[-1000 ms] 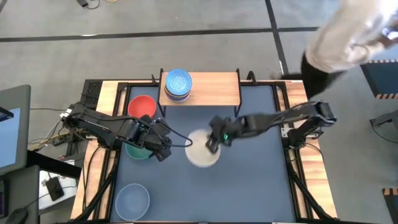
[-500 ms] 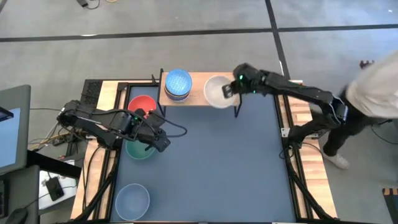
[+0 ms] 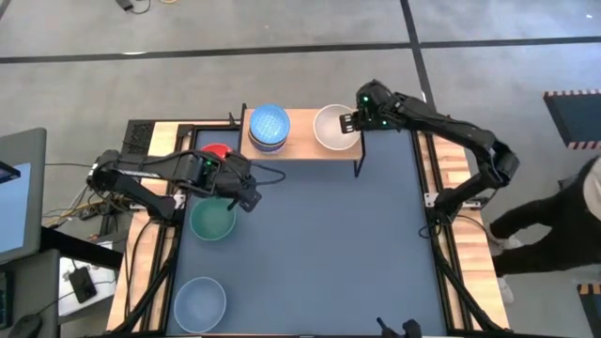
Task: Place and stack bowls onto a shelf
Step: Put the white bowl on the shelf, then stack the green bowl on the top of the white bowl on the shelf
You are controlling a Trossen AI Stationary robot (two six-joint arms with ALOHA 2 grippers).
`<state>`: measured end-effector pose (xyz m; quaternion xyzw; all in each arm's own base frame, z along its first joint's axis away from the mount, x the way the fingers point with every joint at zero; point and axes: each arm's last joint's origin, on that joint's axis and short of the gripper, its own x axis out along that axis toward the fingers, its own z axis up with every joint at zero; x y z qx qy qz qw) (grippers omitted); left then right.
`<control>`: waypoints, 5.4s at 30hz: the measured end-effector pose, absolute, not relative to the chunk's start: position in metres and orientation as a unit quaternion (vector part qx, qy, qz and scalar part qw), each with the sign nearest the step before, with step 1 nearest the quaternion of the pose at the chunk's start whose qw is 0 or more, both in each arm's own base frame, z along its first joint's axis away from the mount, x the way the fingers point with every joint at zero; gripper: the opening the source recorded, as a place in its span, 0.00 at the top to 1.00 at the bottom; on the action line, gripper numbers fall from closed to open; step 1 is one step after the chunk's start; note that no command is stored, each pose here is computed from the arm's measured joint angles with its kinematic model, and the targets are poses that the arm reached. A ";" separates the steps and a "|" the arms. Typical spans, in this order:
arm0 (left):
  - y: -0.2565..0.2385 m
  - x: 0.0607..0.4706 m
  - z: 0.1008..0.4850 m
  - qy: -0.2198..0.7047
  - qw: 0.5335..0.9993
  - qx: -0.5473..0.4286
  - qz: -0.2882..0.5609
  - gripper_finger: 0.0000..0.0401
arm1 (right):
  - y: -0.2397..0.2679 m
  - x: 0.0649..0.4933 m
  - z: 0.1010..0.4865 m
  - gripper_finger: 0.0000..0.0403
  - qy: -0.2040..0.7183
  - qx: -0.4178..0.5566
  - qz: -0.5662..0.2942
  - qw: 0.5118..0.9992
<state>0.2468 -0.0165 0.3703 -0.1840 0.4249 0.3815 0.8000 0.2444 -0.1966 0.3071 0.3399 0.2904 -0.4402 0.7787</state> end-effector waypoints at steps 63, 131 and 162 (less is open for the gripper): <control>-0.077 0.185 0.253 0.442 0.860 -0.185 0.174 0.71 | -0.003 0.275 0.379 0.58 0.193 0.210 -0.158 0.945; -0.125 0.246 0.287 0.479 0.821 0.293 -0.106 1.00 | 0.031 0.304 0.355 0.48 0.219 0.276 -0.133 0.926; -0.123 0.327 0.327 0.477 0.695 0.534 -0.064 1.00 | -0.009 0.343 0.302 0.93 0.342 0.209 -0.179 0.898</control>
